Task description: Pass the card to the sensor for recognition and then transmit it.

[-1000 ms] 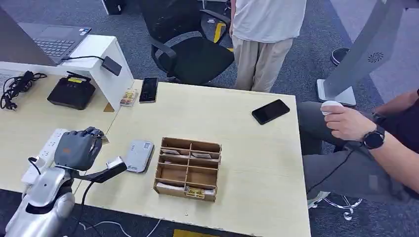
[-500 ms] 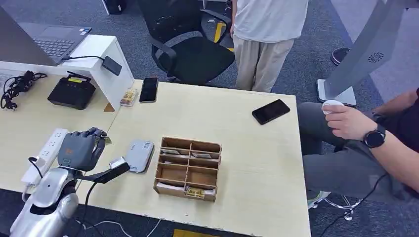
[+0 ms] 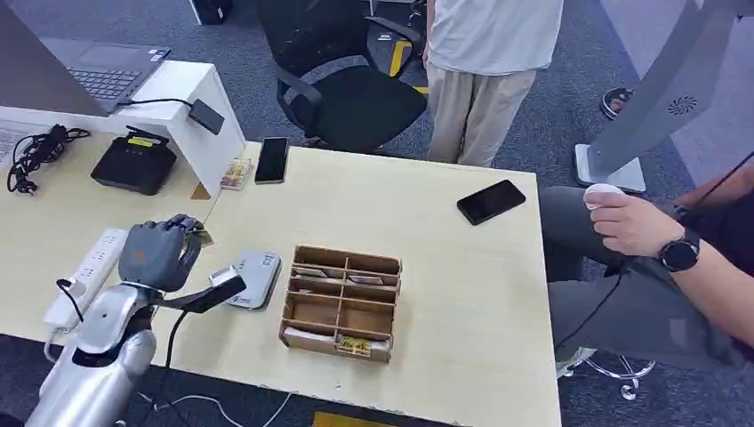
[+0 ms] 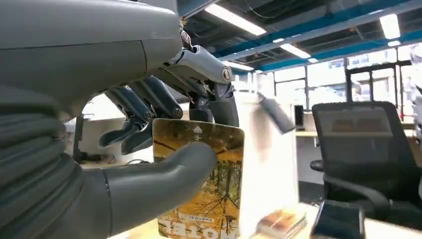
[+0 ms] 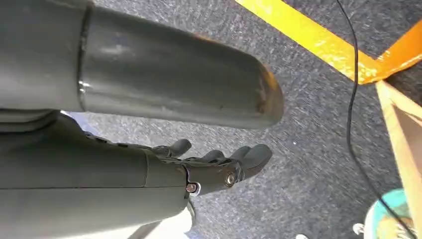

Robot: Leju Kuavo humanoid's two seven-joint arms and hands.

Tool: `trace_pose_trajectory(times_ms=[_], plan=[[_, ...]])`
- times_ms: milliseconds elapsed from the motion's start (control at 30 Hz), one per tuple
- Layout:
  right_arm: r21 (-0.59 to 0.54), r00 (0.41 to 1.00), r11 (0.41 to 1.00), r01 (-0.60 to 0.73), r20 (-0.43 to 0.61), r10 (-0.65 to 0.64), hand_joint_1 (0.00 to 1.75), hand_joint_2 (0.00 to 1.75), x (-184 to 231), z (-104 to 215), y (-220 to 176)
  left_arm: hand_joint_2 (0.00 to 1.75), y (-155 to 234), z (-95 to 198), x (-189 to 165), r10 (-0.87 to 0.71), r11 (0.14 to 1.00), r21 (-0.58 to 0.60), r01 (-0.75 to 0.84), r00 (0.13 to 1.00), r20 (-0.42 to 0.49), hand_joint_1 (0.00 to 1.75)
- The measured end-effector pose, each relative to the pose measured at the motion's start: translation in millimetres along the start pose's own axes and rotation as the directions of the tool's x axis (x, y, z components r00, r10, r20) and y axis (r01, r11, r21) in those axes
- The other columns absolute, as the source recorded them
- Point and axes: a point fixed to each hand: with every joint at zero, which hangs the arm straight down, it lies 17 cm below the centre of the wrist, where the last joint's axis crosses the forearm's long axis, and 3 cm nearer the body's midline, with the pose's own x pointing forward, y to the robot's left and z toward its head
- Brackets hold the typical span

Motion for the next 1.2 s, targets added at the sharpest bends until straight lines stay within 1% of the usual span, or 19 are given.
trace_pose_trajectory(times_ms=[100,200,267,333,467,567,967,1200], plan=[[0.001,1.000,1.000,0.011,-0.001,-0.011,0.00,0.00,-3.0,-0.1,-1.9,1.75,-1.4,-18.8,17.5,0.010,1.000,0.006,-0.011,1.000,0.020,1.75],[0.003,1.000,1.000,0.012,-0.008,-0.012,0.00,0.00,-7.9,1.5,-0.1,1.75,-2.4,-25.7,26.5,0.019,1.000,0.012,-0.020,0.999,0.031,1.75],[0.005,1.000,1.000,0.002,-0.007,-0.001,0.00,0.00,-7.7,1.4,0.0,1.75,-3.5,-25.8,26.5,0.028,1.000,0.015,-0.028,0.999,0.026,1.75],[0.009,1.000,1.000,-0.020,-0.008,0.020,0.00,0.00,-6.7,1.1,0.7,1.75,-5.1,-20.3,19.1,0.037,0.999,0.016,-0.037,0.999,0.006,1.75],[0.014,0.999,0.999,-0.045,-0.003,0.045,0.00,0.00,1.8,-0.4,2.6,1.75,-11.4,8.8,-0.8,0.032,0.999,-0.007,-0.032,0.999,-0.005,1.75],[0.012,0.999,0.999,-0.050,0.010,0.050,0.00,0.00,10.4,-2.5,0.9,1.75,-14.6,21.8,-9.2,0.019,0.999,-0.025,-0.019,1.000,-0.007,1.75],[0.014,0.998,0.998,-0.055,0.025,0.054,0.00,0.00,17.0,-2.9,2.3,1.75,-13.4,31.9,-17.6,0.001,0.999,-0.033,-0.001,1.000,-0.012,1.75],[0.021,0.999,0.999,-0.049,0.008,0.049,0.00,0.00,12.5,-0.7,7.4,1.75,-11.6,36.4,-18.5,-0.017,0.999,-0.036,0.017,1.000,-0.001,1.75]])
